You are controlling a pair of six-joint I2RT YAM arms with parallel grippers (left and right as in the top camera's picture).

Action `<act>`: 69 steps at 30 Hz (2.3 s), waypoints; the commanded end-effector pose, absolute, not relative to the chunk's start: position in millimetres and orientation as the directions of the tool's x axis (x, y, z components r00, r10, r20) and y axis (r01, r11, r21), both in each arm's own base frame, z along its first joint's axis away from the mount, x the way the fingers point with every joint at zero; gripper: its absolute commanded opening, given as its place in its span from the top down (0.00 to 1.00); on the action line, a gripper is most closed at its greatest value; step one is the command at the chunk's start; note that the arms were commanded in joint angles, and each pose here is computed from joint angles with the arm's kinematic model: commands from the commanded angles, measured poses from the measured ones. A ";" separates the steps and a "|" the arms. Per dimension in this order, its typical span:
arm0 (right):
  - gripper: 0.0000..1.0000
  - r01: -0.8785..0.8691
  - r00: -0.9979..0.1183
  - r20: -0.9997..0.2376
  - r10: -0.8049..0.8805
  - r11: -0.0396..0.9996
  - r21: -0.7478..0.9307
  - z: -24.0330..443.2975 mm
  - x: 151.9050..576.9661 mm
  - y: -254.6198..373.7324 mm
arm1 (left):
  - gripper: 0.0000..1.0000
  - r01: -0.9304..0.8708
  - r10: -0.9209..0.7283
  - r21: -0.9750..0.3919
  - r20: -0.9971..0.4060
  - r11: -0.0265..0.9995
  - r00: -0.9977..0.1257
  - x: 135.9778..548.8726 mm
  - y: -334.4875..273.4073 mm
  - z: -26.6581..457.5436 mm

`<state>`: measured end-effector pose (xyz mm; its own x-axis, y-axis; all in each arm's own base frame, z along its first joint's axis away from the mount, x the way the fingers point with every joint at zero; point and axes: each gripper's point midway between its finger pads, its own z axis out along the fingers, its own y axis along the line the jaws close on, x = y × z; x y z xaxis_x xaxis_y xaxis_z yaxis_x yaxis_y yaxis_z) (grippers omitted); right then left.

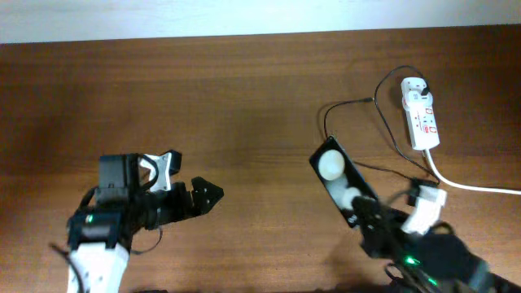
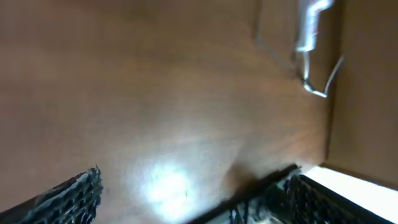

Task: Plug charger to phone and switch on socket

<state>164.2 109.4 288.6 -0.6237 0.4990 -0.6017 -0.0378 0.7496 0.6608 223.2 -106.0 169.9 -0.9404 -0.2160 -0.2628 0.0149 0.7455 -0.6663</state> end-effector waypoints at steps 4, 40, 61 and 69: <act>0.96 -0.026 -0.580 -0.456 0.675 0.545 0.838 247.0 186.9 139.7 | 0.06 0.434 -0.155 -0.501 -0.769 0.749 -0.621 158.5 -110.1 272.6; 0.96 -0.189 -0.818 -0.249 0.518 0.166 0.968 200.3 212.4 281.1 | 0.03 0.276 -0.711 -0.935 -0.348 0.222 -0.611 243.6 -113.1 252.9; 0.96 0.013 -0.770 -0.048 0.636 0.092 0.996 193.8 242.8 248.2 | 0.05 -0.044 -0.529 -0.987 -0.043 0.152 -0.847 300.1 -205.3 214.0; 0.96 0.092 -0.748 0.056 0.661 0.020 0.996 187.1 244.3 260.2 | 0.09 -0.080 -0.502 -0.992 0.018 0.102 -0.865 290.8 -221.7 220.7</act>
<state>243.2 254.8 179.5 -0.7432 0.6668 0.0553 0.1051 0.0348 0.9939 296.3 -209.6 208.5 -0.8429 -0.5374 0.0268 -0.1067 0.1181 -0.9872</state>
